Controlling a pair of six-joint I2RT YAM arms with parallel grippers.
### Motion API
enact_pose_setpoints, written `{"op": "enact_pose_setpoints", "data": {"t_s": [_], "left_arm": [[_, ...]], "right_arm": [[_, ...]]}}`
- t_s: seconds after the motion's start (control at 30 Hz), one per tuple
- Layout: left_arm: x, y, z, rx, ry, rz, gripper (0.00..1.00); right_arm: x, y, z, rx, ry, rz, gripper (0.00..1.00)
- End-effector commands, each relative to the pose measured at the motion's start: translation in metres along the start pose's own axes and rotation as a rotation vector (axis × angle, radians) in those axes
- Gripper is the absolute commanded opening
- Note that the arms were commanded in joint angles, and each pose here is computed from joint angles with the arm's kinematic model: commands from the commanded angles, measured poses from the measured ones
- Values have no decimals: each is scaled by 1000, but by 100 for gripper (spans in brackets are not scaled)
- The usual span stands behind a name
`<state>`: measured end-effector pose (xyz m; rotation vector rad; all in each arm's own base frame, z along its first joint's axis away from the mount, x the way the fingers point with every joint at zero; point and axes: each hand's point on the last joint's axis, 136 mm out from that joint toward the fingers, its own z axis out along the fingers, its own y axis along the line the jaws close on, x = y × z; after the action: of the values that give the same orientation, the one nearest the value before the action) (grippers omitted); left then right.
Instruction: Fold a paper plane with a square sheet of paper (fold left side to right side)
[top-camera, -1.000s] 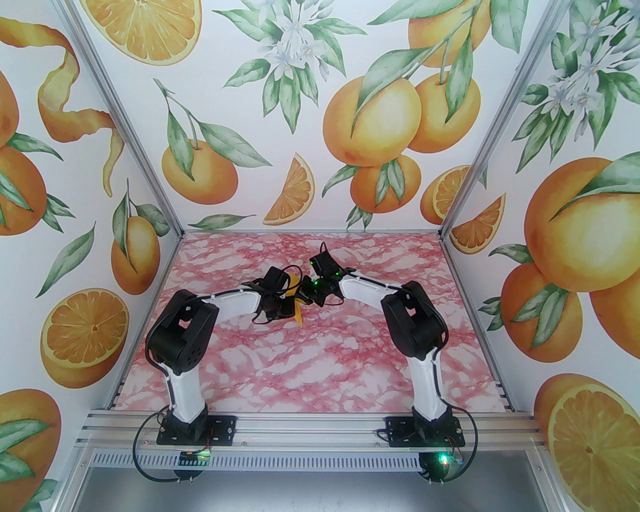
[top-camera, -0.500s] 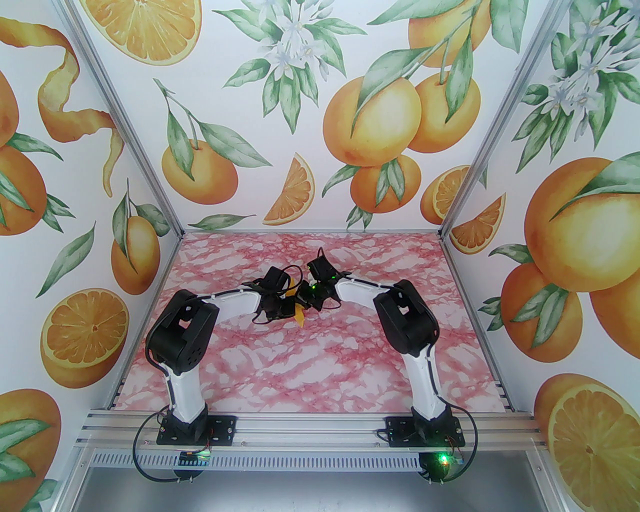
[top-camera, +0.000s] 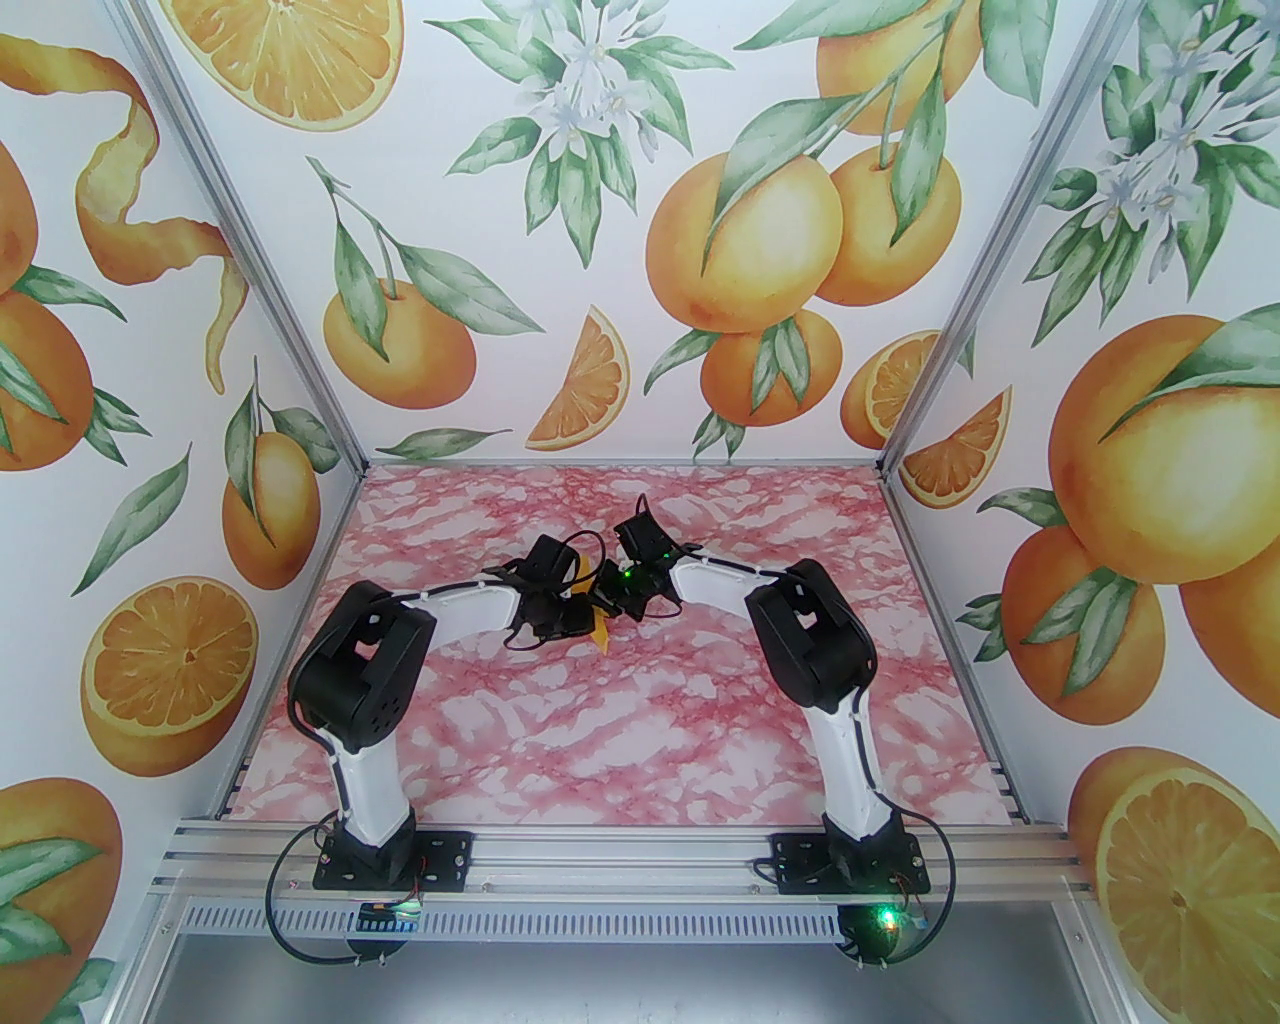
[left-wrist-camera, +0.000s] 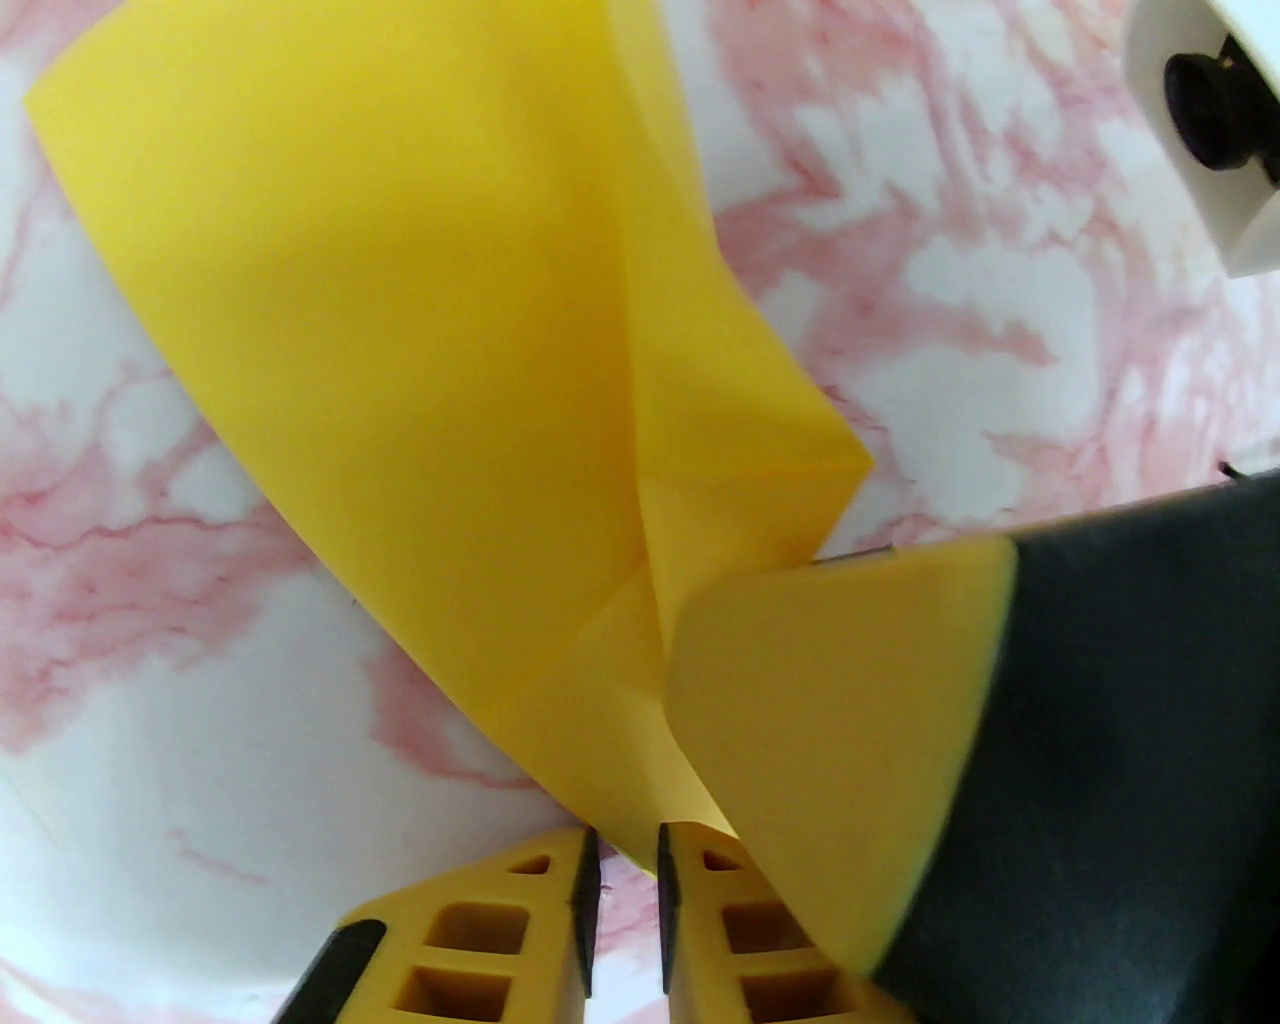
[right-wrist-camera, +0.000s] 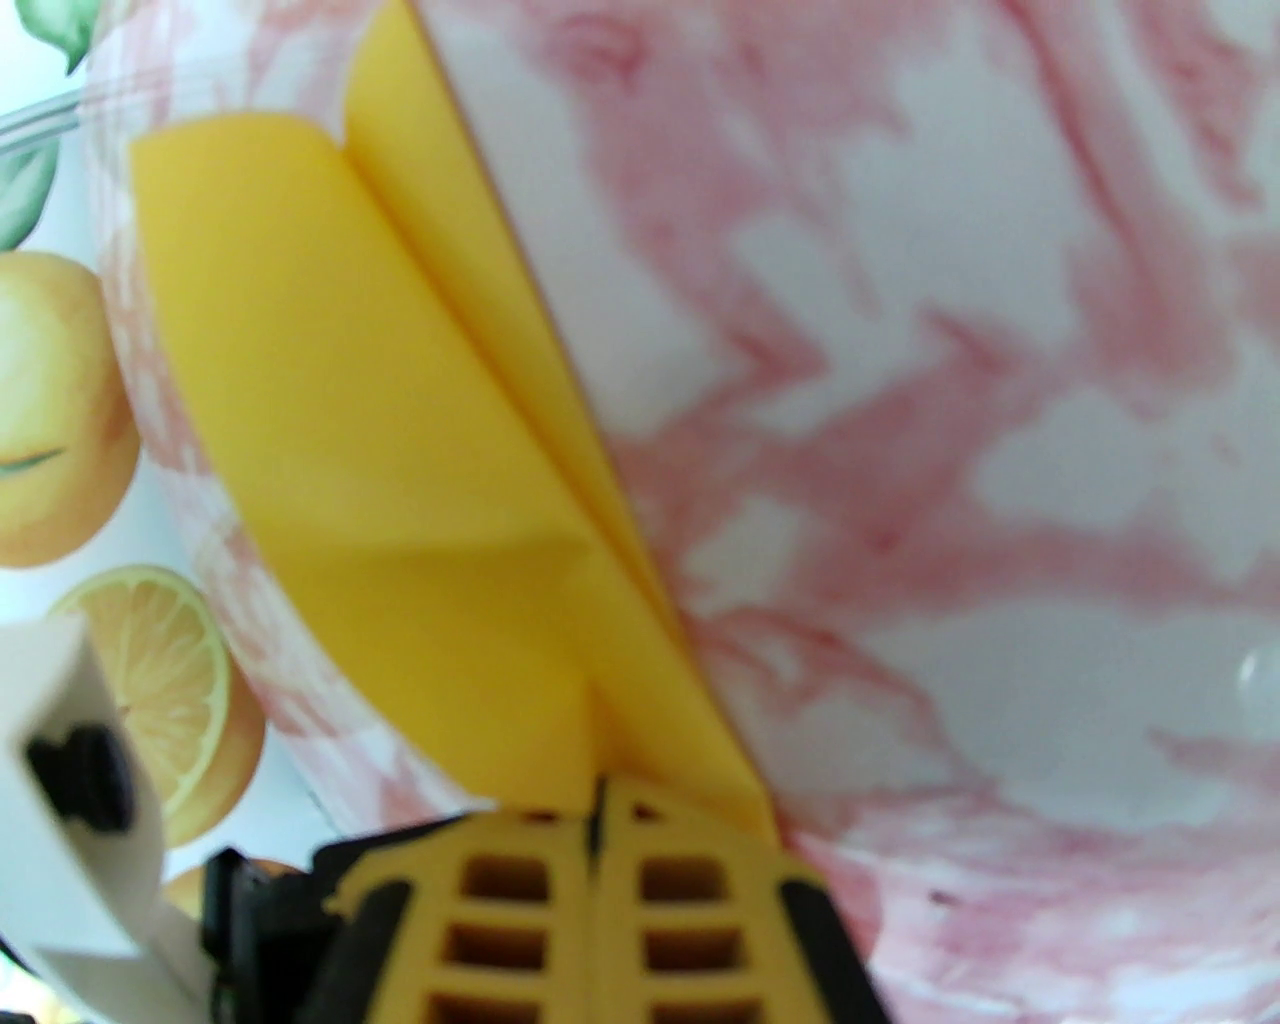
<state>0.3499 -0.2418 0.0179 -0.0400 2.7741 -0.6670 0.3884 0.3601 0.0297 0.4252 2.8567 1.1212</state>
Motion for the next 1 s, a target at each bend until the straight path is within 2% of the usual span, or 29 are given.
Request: {"op": "enact_pose_setpoints", "data": {"t_s": [0.0, 0.17, 0.33, 0.47, 0.63, 0.7, 0.77, 0.8, 0.97], "left_arm": [[-5, -4, -12, 82, -41, -23, 25], [-6, -2, -16, 123, -67, -57, 28], [-11, 9, -23, 147, -115, -119, 27], [-18, 27, -36, 86, -151, -136, 28], [-27, 40, -45, 108, -177, -165, 25], [-30, 40, -42, 100, -162, -149, 26], [-34, 39, -36, 98, -145, -129, 18], [-36, 40, -33, 98, -144, -129, 18], [-54, 33, -18, 120, -134, -108, 26]], "right_arm": [[9, -4, 8, 22, 28, -6, 0], [10, -2, 8, 20, 27, -9, 0], [12, -3, 7, 26, 26, -14, 0], [12, 0, 5, 22, 24, -20, 0], [12, 1, 3, 20, 20, -26, 0], [13, 1, 3, 22, 20, -28, 0], [12, 1, 3, 19, 19, -29, 0], [13, 2, 3, 19, 20, -31, 0], [14, 3, 1, 22, 21, -39, 0]]}}
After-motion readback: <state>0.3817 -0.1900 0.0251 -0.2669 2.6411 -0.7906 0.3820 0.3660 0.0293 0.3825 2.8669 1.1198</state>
